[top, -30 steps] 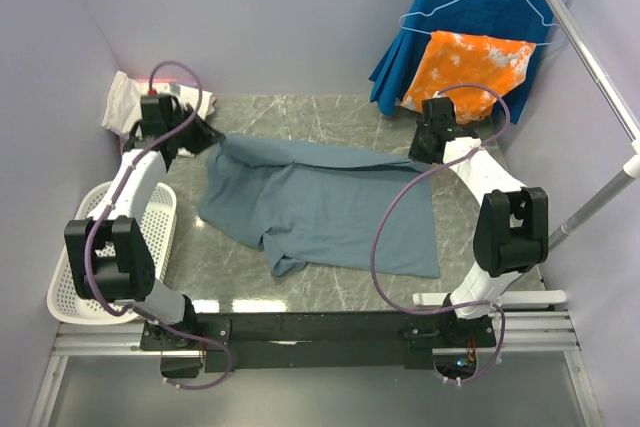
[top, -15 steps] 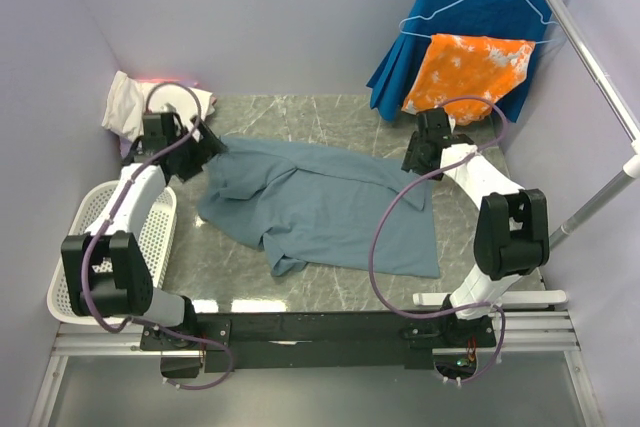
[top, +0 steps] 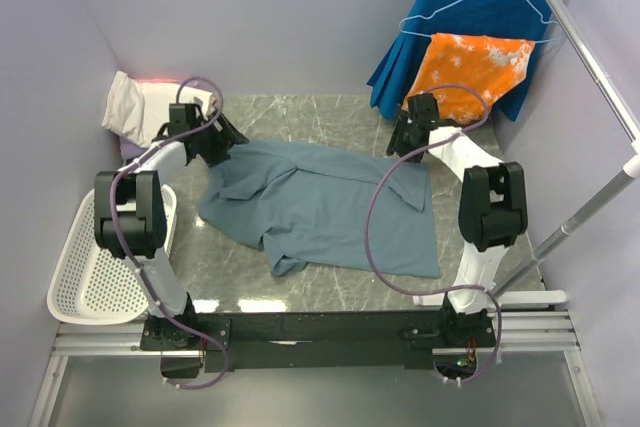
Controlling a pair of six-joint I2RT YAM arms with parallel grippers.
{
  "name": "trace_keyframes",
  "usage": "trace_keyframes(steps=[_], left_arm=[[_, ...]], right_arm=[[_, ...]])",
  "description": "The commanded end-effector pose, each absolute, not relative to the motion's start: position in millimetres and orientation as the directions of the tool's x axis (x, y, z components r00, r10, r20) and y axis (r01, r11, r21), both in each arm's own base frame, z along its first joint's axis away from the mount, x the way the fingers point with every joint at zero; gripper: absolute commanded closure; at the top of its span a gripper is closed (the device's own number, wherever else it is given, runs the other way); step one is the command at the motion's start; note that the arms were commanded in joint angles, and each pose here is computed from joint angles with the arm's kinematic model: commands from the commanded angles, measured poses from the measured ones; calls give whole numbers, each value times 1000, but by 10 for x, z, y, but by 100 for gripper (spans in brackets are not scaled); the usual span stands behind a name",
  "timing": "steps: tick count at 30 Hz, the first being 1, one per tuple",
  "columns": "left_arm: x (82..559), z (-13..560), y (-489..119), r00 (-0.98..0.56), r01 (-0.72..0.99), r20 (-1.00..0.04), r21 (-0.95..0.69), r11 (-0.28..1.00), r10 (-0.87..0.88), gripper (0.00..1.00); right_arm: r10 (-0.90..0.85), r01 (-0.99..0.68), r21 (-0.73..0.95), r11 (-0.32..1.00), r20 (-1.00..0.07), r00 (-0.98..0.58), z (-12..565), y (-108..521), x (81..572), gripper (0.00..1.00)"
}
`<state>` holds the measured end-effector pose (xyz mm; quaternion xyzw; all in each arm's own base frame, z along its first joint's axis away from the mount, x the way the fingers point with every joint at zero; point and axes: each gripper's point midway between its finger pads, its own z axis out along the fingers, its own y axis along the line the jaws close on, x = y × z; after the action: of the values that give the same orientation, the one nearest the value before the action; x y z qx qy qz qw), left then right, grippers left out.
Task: Fold and stack the t-shirts
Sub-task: Fold the flattened tshirt in 1/3 of the way
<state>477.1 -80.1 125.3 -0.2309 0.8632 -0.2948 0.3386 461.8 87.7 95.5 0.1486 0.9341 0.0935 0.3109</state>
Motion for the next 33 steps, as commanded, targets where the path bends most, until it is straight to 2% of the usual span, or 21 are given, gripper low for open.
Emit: trace_keyframes(steps=[1, 10, 18, 25, 27, 29, 33], left_arm=[[4788, 1243, -914, -673, -167, -437, -696, 698, -596, 20], [4838, 775, -926, -710, -248, -409, -616, 748, -573, 21], [4933, 436, -741, -712, -327, -426, -501, 801, -558, 23], [5221, 452, -755, -701, -301, -470, -487, 820, -537, 23], [5248, 338, -752, -715, -313, -458, -466, 827, -529, 23], [5288, 281, -753, -724, -315, -460, -443, 839, -514, 23], [5327, 232, -735, -730, -315, -461, -428, 847, -504, 23]], right_arm=[[346, 223, 290, 931, -503, -792, 826, 986, 4610, 46], [369, 323, 182, 929, -375, -850, 220, 767, 4368, 47], [386, 372, 109, 922, -326, -863, 112, 457, 4454, 49], [376, 371, 84, 925, -360, -854, 219, 275, 4910, 51], [379, 383, 57, 922, -342, -860, 179, 238, 4943, 50], [372, 378, 61, 924, -378, -848, 244, 223, 5091, 49], [377, 396, 32, 918, -385, -842, 253, 103, 5219, 49]])
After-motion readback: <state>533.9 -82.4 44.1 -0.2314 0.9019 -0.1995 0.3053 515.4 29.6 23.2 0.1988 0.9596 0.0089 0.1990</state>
